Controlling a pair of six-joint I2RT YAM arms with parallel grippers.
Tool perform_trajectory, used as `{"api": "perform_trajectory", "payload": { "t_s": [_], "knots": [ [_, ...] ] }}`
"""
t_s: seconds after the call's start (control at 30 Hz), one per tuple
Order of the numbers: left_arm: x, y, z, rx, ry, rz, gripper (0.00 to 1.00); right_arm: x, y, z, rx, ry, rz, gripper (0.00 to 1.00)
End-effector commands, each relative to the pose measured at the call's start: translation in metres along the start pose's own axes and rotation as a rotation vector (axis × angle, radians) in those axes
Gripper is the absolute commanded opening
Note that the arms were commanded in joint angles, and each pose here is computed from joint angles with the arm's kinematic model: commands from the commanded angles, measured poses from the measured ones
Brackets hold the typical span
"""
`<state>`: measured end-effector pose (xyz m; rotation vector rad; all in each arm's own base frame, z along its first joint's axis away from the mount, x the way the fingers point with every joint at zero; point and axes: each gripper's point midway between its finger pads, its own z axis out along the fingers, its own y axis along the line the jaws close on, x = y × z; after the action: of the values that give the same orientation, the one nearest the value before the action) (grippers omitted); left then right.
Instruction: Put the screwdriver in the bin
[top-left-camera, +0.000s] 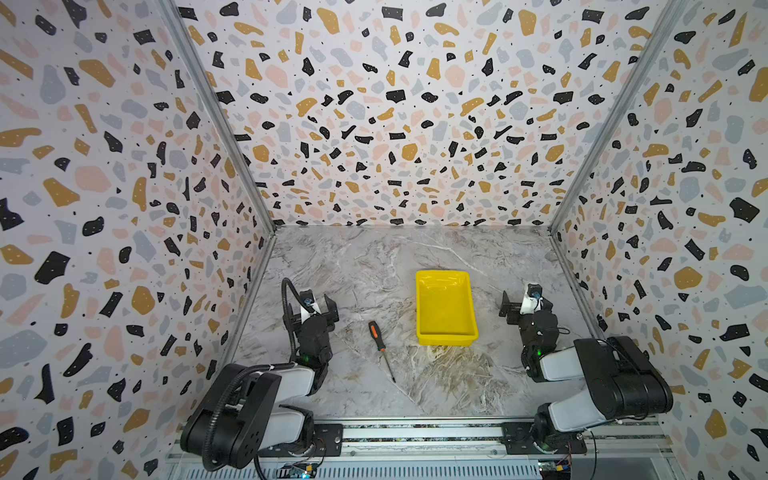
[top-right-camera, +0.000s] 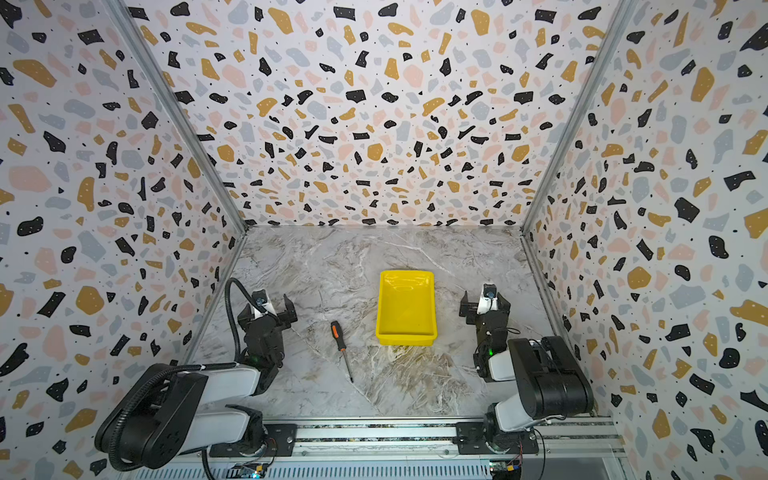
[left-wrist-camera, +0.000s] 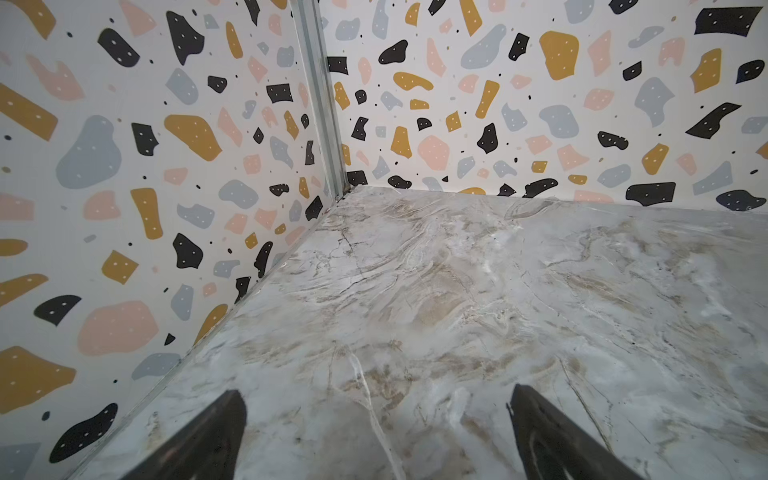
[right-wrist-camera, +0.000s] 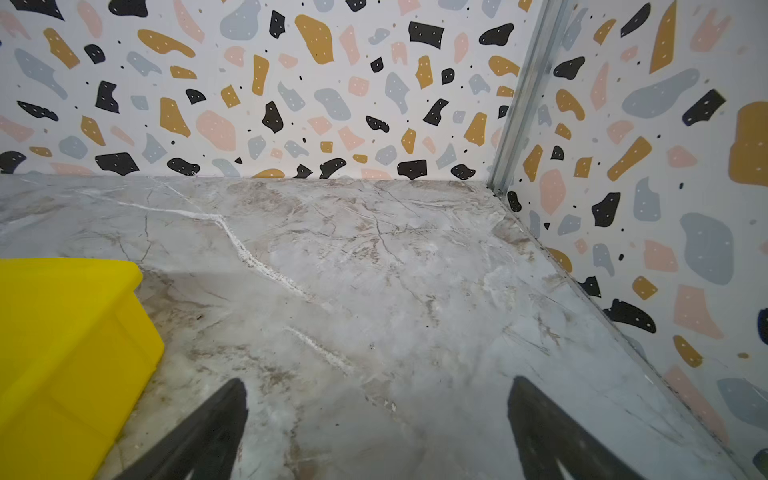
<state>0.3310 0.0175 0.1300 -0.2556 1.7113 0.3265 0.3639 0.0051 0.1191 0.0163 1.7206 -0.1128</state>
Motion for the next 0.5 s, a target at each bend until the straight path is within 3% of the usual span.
{"api": "perform_trajectory", "payload": {
  "t_s": [0.0,0.47],
  "knots": [
    [-0.0113,0.0017,0.0003,-0.006,-0.038,-0.031,1.00,-0.0050,0.0004,-0.0002,0.002,-0.013,-0.005,0.99],
    [-0.0116,0.0019,0.0000,-0.006,-0.039,-0.032,1.00,-0.0067,0.0034,-0.0024,0.010,-0.026,-0.019,0.99]
  ]
}}
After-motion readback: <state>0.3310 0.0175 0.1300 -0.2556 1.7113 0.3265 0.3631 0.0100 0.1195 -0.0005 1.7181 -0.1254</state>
